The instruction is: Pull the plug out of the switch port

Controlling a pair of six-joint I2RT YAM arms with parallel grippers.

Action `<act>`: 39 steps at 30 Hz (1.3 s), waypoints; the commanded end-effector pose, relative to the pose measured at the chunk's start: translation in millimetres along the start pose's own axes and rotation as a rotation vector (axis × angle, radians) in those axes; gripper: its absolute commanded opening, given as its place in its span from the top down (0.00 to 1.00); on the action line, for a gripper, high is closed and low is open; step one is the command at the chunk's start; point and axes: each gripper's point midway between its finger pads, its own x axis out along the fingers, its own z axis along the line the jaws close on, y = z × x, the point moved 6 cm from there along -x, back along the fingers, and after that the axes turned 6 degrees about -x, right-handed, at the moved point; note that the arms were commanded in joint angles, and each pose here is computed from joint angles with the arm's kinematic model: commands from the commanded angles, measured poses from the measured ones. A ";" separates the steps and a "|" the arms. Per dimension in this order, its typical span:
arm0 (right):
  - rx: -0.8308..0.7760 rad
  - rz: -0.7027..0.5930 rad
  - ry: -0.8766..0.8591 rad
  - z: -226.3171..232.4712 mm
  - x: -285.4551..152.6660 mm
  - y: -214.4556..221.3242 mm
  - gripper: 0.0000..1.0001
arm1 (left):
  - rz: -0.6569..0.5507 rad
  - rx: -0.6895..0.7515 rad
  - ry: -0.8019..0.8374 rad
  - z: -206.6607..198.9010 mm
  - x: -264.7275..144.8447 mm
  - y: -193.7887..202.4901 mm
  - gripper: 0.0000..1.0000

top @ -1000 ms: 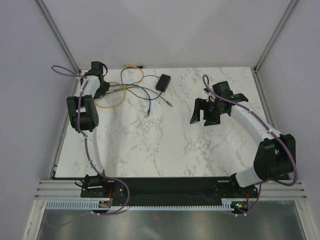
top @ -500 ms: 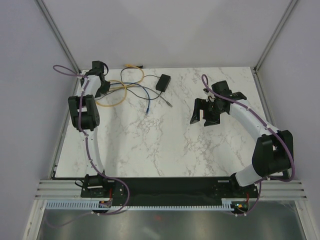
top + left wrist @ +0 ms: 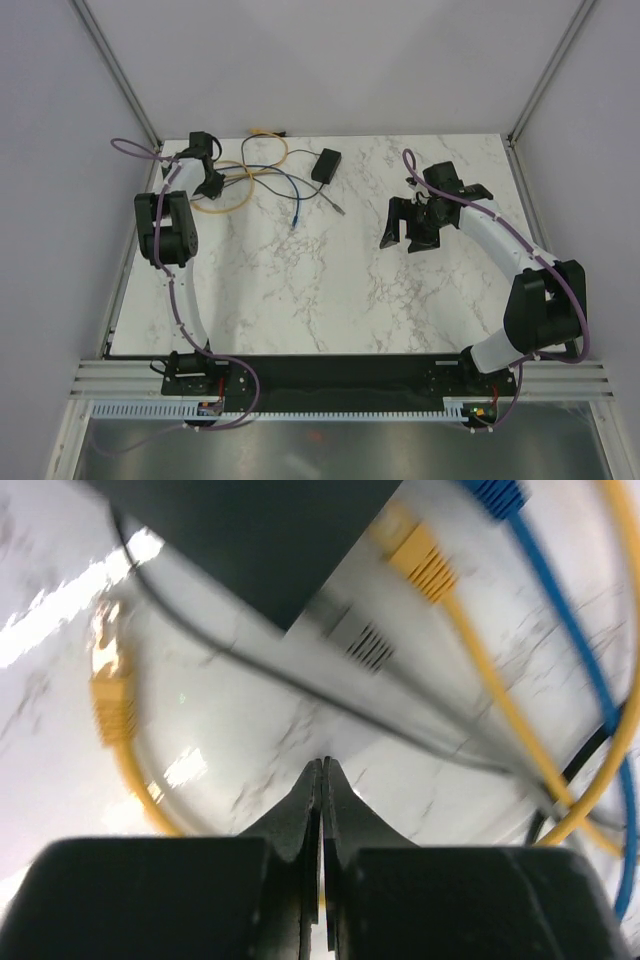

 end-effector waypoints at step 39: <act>0.029 -0.015 -0.016 1.6 7.3 -13.8 0.11 | 0.003 -0.047 0.141 -47.9 -5.2 -11.1 0.44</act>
